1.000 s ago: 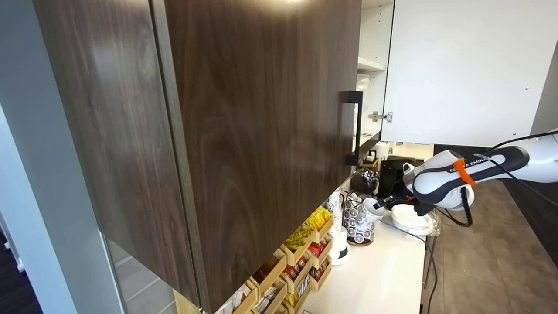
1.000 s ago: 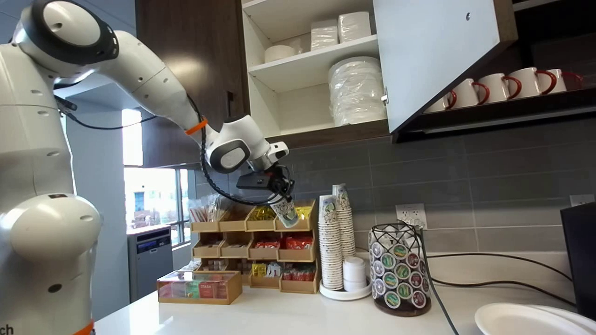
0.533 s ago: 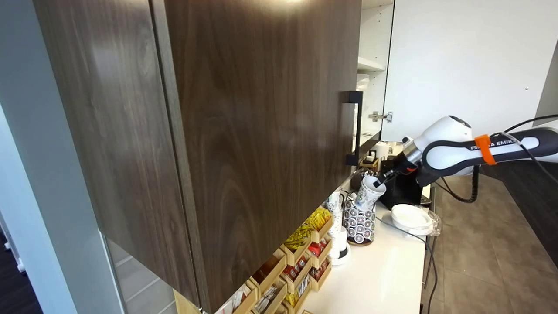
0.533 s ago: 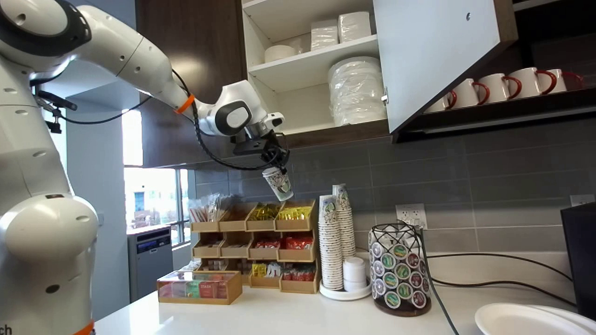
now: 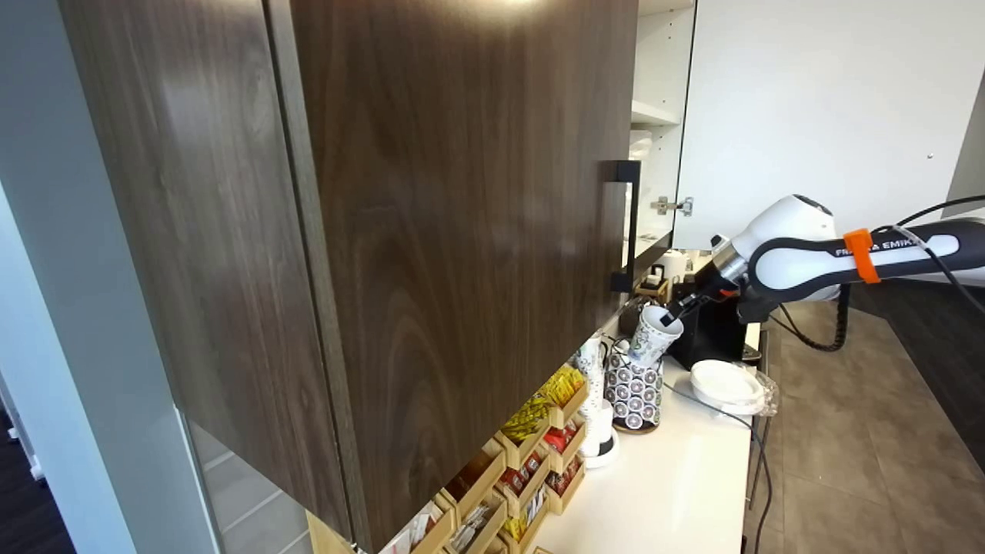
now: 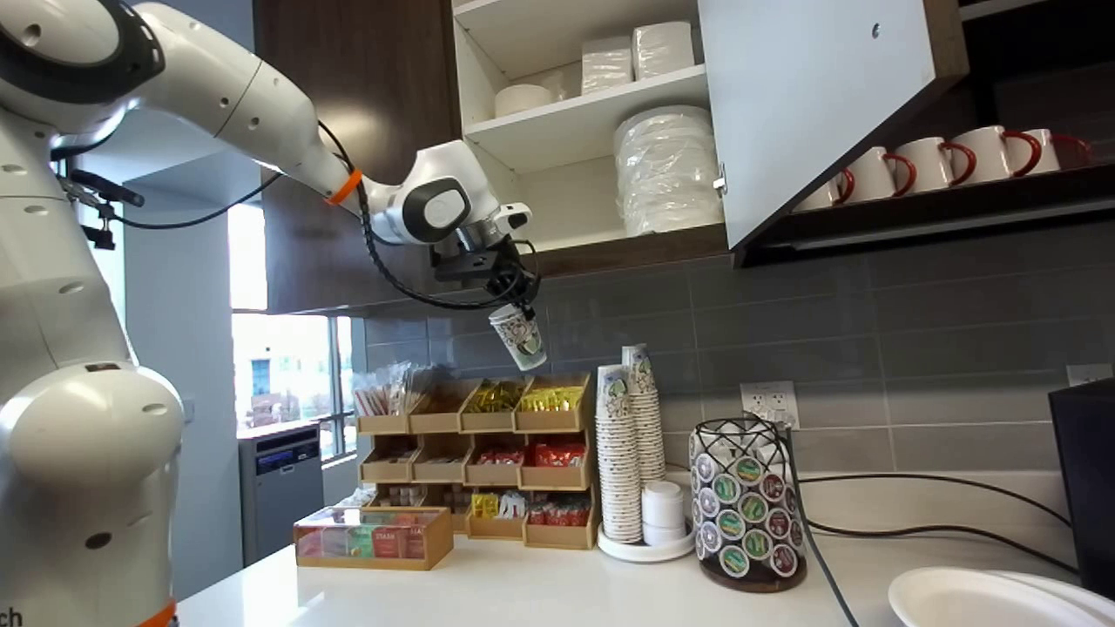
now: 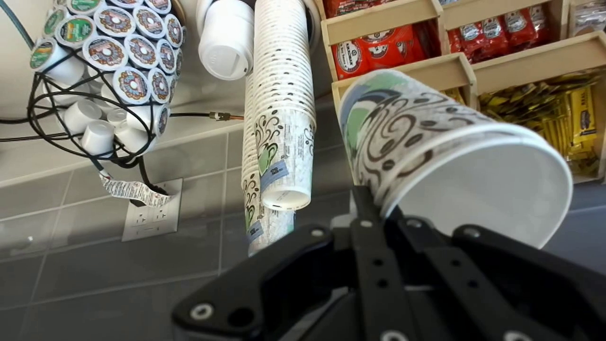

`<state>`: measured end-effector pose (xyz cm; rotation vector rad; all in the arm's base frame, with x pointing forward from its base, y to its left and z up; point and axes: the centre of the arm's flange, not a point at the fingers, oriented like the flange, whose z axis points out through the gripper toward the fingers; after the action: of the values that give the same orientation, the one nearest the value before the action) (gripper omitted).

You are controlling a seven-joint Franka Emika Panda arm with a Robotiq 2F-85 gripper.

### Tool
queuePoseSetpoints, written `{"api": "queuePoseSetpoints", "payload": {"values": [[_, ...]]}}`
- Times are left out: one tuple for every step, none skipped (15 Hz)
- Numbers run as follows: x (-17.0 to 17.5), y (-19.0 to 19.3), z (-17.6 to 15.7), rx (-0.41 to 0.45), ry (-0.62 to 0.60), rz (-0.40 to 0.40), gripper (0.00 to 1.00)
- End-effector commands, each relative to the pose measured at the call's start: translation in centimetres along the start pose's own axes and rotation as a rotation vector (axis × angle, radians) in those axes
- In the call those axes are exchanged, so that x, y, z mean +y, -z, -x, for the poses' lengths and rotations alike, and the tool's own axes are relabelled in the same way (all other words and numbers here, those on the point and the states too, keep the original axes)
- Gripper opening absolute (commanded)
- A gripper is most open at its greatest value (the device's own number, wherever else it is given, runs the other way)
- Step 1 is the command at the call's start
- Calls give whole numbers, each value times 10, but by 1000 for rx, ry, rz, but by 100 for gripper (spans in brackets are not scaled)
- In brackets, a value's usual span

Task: Remove the coffee cup from the upper cabinet and put it in the coffee cup on the counter then place the two cups in the open upper cabinet.

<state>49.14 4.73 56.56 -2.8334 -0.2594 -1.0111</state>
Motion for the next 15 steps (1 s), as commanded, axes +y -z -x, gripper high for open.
{"api": "queuePoseSetpoints", "payload": {"values": [[4,12,-10,9,11,9,1],[6,20,-16,17,15,9,1],[8,25,-21,26,17,9,1],[9,30,-24,33,19,9,1],[10,33,-25,36,24,13,1],[12,36,-27,37,25,15,1],[12,39,-30,31,27,12,1],[13,42,-32,27,27,14,1],[13,46,-35,22,34,9,1],[13,50,-38,14,37,6,1],[14,55,-40,6,48,0,1],[15,59,-43,-1,57,-2,1],[15,64,-46,-7,68,-4,1],[16,71,-50,-13,73,-8,1],[16,77,-53,-19,78,-16,1]]}}
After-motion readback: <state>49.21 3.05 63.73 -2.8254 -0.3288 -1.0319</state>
